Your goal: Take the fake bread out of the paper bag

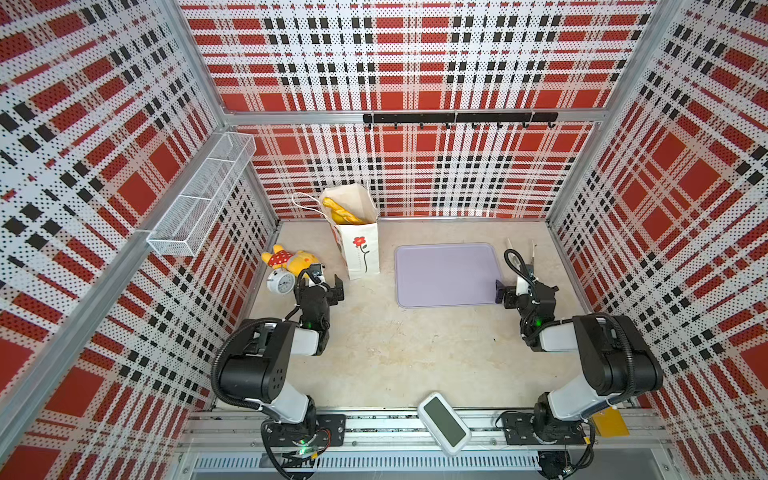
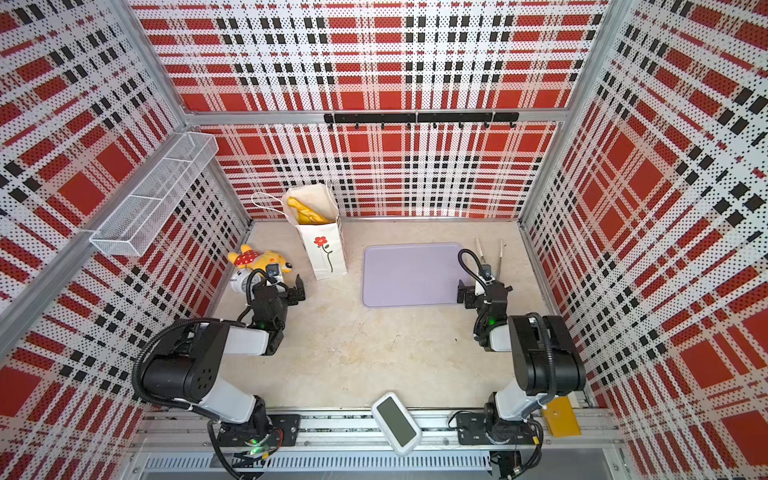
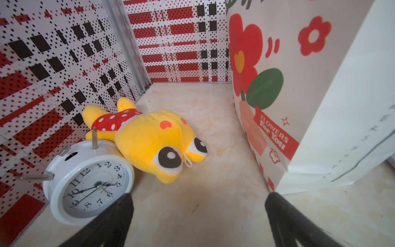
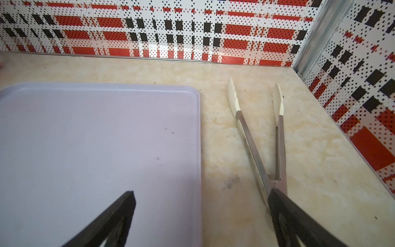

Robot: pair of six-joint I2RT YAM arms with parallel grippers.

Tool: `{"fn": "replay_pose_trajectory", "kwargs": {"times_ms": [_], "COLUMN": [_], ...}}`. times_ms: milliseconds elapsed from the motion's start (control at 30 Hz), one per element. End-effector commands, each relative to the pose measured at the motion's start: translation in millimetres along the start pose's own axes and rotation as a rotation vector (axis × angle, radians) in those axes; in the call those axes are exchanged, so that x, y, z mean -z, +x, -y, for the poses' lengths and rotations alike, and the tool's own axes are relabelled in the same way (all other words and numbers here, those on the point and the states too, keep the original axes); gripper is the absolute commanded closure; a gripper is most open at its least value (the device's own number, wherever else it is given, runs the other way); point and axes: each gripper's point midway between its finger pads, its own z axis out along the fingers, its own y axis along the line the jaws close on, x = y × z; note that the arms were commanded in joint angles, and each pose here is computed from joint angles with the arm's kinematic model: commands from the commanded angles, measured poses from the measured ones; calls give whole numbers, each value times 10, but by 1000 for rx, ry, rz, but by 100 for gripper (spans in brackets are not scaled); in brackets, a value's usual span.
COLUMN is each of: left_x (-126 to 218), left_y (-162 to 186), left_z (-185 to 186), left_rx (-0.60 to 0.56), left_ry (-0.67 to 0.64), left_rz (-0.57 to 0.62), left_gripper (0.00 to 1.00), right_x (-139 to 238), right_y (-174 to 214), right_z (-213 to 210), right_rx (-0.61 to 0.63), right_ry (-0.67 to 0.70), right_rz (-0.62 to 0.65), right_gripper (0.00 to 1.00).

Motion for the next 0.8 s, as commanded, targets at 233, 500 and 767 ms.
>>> {"fn": "replay_pose_trajectory", "kwargs": {"times_ms": [233,500,767], "left_x": [-10,-12,-10], "left_y": [-68,-64,-64], "left_z": [-8,-33,-30], "left_rx": [9,34,34], "left_ry": [-8,13,13], "left_rz": [24,26,26], "left_gripper": [1,1,1], "right_x": [-3,1,6], "right_y": [-201,-177,-186], "right_z": [-17,180,176], "right_rx": [11,-29,-29], "right_ry": [-4,110,108], "right_rz": [69,59,63], "right_gripper": [0,0,0]}}
